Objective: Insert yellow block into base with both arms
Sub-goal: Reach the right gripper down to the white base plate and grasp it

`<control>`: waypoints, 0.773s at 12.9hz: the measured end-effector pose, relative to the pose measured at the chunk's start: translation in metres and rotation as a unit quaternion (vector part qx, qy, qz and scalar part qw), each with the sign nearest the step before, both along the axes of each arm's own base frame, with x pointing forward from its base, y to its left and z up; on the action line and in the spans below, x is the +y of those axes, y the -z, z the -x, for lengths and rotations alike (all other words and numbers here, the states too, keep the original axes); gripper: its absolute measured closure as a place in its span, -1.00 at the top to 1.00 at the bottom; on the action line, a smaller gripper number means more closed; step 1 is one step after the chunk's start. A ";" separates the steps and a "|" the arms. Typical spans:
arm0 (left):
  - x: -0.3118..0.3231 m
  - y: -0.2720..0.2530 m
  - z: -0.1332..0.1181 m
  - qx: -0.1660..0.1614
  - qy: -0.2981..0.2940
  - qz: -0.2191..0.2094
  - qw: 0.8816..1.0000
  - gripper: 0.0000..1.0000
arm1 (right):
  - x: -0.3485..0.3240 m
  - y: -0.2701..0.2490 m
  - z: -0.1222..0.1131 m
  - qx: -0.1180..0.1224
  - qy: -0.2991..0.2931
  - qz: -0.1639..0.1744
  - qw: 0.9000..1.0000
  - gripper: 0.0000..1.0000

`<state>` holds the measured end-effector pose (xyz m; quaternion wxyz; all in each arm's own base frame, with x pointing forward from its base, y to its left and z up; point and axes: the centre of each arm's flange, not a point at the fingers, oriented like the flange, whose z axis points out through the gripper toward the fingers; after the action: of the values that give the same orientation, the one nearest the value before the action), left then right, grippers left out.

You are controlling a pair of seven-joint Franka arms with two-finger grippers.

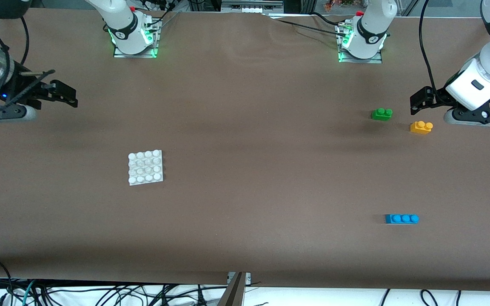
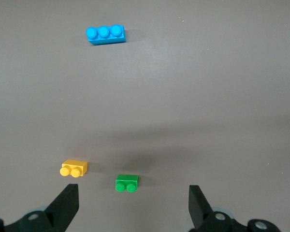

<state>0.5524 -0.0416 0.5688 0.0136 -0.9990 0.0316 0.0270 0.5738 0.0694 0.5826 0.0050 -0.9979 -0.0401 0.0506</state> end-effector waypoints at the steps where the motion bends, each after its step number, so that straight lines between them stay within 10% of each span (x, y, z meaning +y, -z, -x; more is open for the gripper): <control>1: 0.000 0.000 0.000 0.000 0.000 0.000 1.000 1.00 | 0.009 0.012 -0.007 0.000 -0.003 0.001 1.000 1.00; 10: 0.000 0.000 0.000 0.001 0.000 0.000 1.000 1.00 | 0.021 0.208 -0.034 -0.037 0.026 0.003 0.999 1.00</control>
<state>0.5522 -0.0415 0.5685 0.0136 -0.9990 0.0315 0.0280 0.6076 0.0906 0.3750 0.0022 -0.9998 -0.0142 0.0138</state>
